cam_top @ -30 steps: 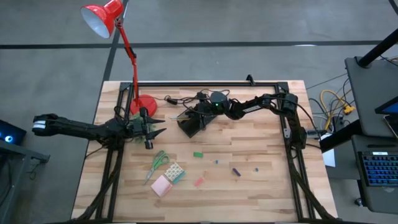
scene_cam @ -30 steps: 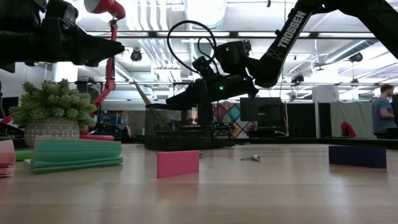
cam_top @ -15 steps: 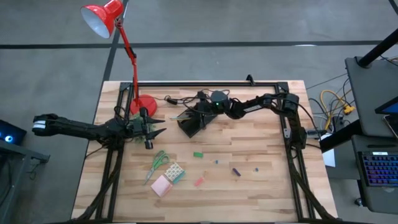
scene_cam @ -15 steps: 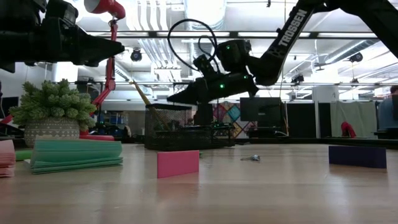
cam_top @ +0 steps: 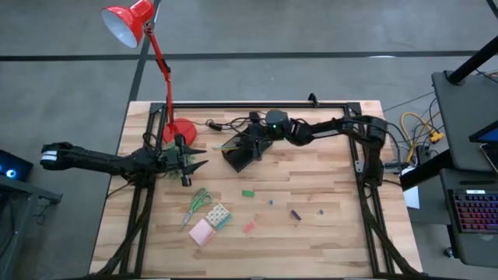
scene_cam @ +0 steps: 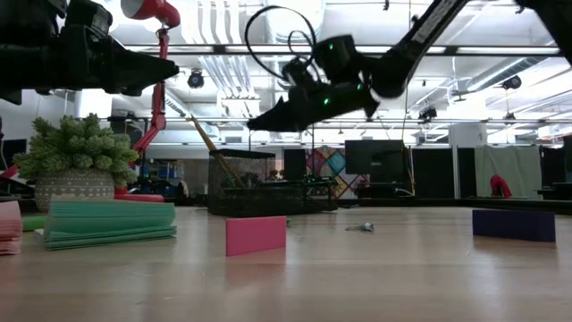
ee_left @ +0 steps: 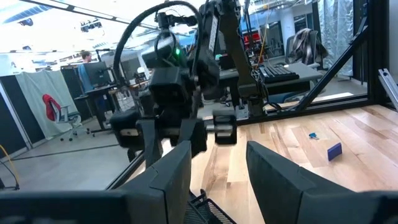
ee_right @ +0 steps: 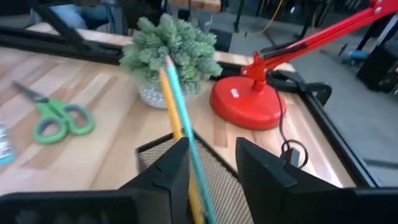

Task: Pick and place office supplies into organizer
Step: Put the left blue binder clip into the black desk organizer

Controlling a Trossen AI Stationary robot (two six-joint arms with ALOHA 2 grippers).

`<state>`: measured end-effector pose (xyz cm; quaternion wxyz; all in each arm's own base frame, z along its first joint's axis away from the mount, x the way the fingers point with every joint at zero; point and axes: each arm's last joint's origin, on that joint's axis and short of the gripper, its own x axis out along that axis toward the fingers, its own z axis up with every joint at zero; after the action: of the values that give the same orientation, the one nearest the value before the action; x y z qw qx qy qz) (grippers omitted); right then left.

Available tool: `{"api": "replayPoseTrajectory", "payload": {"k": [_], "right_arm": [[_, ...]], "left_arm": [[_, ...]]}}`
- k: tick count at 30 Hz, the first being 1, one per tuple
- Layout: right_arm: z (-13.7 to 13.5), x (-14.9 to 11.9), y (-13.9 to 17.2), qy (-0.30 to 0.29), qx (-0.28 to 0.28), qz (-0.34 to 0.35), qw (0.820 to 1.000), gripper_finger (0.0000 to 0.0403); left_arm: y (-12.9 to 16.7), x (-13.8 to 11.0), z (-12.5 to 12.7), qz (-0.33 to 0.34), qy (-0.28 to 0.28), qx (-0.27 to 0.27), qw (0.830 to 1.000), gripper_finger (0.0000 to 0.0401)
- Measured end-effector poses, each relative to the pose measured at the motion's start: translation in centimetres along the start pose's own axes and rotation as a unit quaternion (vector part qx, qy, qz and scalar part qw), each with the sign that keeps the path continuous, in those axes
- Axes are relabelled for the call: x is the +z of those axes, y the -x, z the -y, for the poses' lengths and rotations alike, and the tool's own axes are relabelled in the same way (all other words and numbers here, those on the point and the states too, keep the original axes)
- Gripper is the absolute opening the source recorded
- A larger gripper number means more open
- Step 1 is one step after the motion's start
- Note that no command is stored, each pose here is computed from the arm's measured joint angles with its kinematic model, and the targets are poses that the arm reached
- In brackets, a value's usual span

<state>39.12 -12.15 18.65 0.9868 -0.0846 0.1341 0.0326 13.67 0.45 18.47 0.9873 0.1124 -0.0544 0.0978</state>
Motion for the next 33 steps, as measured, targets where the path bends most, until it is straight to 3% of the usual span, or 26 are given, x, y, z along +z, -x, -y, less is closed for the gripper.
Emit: {"api": "replayPoseTrajectory", "payload": {"k": [8, 17, 22, 33], "right_arm": [[-1.5, 4.0, 4.0, -0.044, 0.028, -0.066, 0.996, 0.0159], [-5.5, 6.2, 8.4, -0.127, 0.084, -0.179, 0.972, 0.0165], [-8.1, 6.2, 8.5, -0.139, 0.117, -0.208, 0.961, 0.0157], [-13.3, 4.3, 7.5, -0.093, 0.167, -0.276, 0.942, 0.0142]], "left_arm": [[0.0, 0.0, 0.0, 0.000, 0.000, 0.000, 1.000, 0.0142], [0.0, 0.0, 0.0, 0.000, 0.000, 0.000, 1.000, 0.0142], [0.0, 0.0, 0.0, 0.000, 0.000, 0.000, 1.000, 0.0142], [0.0, 0.0, 0.0, 0.000, -0.001, 0.000, 1.000, 0.0142]]}}
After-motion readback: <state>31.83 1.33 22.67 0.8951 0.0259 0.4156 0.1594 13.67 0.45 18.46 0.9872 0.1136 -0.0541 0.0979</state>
